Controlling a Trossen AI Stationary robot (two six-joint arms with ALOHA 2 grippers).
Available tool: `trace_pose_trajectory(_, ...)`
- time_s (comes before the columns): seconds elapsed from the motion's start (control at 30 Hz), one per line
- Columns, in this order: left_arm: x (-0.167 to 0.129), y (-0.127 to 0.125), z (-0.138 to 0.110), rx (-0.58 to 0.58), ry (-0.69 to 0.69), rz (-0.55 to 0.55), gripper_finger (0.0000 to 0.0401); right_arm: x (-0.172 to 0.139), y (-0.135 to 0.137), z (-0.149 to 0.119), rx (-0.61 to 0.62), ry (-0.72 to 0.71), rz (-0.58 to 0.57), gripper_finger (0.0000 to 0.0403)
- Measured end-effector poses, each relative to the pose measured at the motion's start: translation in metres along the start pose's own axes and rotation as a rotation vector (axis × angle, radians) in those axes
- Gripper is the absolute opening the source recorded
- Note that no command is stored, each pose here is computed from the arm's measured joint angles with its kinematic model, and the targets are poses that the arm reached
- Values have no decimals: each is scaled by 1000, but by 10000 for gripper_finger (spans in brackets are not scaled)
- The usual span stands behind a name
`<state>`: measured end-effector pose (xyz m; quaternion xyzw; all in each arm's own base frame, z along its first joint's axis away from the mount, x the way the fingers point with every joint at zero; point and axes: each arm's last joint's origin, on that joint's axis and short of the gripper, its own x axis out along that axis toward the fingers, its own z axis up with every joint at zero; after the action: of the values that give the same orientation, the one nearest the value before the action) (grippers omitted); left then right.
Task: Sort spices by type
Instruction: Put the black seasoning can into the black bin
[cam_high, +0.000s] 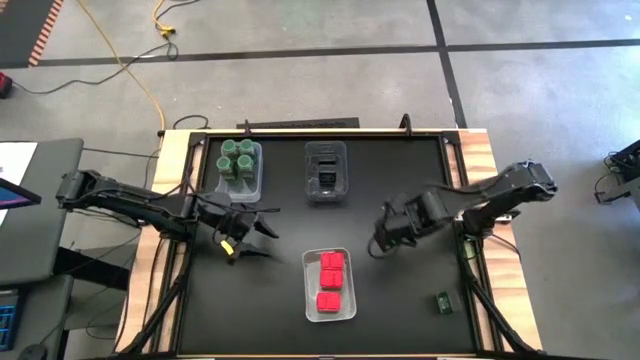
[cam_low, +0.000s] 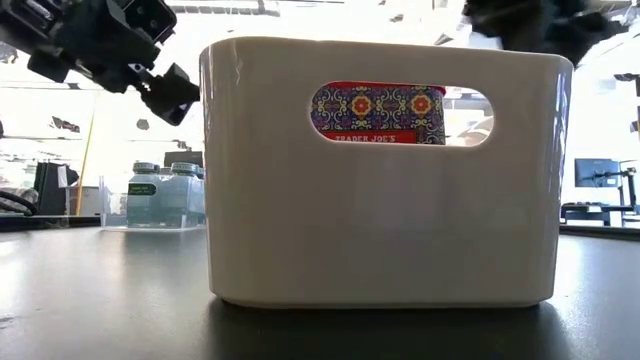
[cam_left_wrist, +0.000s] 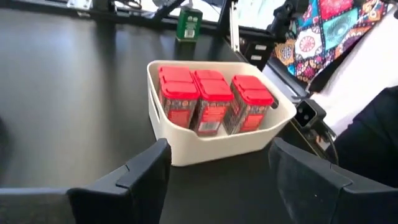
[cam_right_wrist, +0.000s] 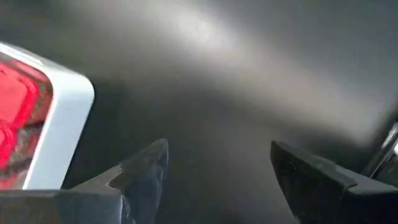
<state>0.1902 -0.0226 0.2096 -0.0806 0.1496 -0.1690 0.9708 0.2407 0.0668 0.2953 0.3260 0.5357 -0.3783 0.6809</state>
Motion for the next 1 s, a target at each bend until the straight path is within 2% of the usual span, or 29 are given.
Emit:
trace_pose_trajectory(0.23,1,-4,-2,0,20,-20,259,4,-15,-54,151,98,-25,310)
trace_pose_trajectory(0.53,2,-9,-3,-1,26,-44,259,3,-35,-109,264,199,-80,310)
trace_pose_trajectory(0.77,3,-13,-3,-21,30,-63,259,4,-46,-139,275,263,-140,310)
trace_pose_trajectory(1.0,3,-16,-4,-34,34,-78,259,3,-49,-158,230,288,-94,310)
